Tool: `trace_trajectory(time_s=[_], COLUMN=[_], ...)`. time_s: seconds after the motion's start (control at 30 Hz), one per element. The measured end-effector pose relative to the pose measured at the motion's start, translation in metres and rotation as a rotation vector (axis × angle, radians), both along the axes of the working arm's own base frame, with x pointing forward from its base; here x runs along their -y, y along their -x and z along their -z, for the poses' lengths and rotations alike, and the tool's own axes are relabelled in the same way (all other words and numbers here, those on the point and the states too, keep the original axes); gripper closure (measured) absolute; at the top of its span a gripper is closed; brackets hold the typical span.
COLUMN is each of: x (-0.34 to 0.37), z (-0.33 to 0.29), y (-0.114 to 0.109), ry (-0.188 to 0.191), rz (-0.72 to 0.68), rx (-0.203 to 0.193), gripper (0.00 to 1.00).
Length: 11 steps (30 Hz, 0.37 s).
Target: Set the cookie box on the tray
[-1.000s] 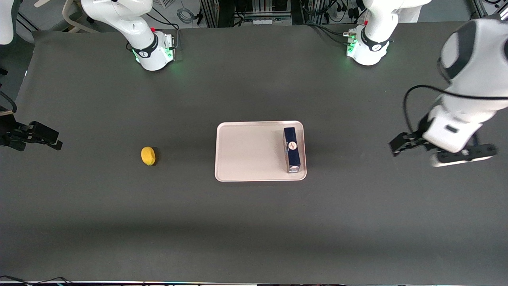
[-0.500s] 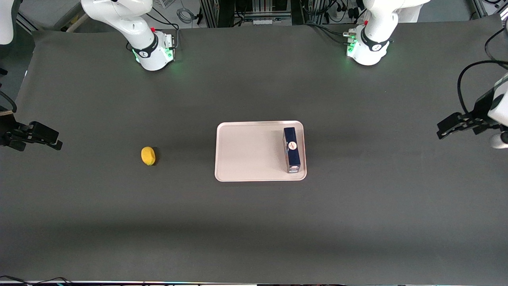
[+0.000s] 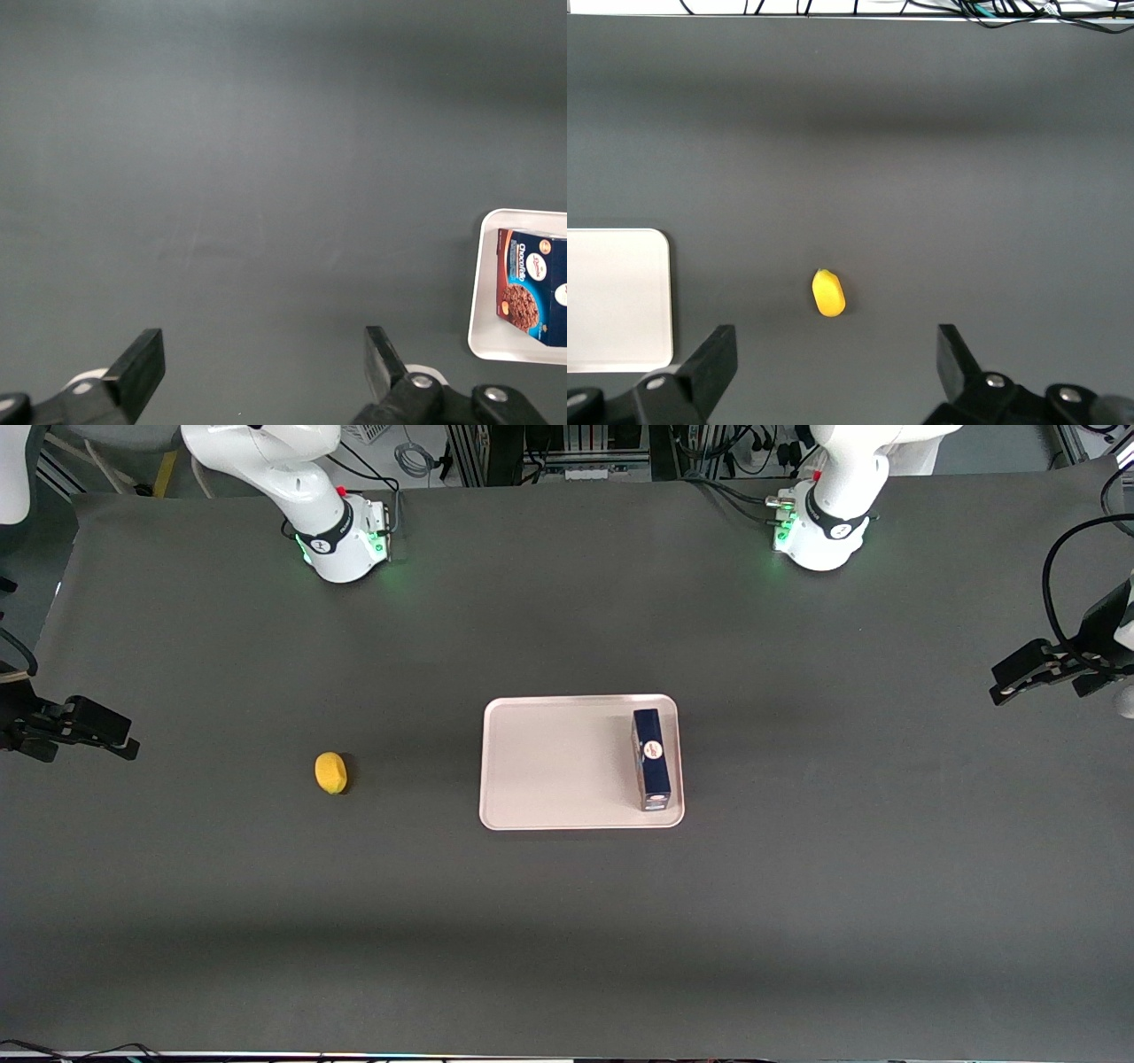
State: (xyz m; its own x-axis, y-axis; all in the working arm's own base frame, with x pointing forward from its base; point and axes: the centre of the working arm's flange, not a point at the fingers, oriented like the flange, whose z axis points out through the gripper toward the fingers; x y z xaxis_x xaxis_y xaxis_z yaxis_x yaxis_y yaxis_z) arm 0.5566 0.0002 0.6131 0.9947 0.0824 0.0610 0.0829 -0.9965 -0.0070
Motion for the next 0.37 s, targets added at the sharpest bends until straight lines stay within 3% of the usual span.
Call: trace_trajectory(time_s=[0.37], x=[0.013], z=[0.004], y=[0.001], ry=[-0.002], rz=[0.060], rx=[-0.012], gripper=[0.00])
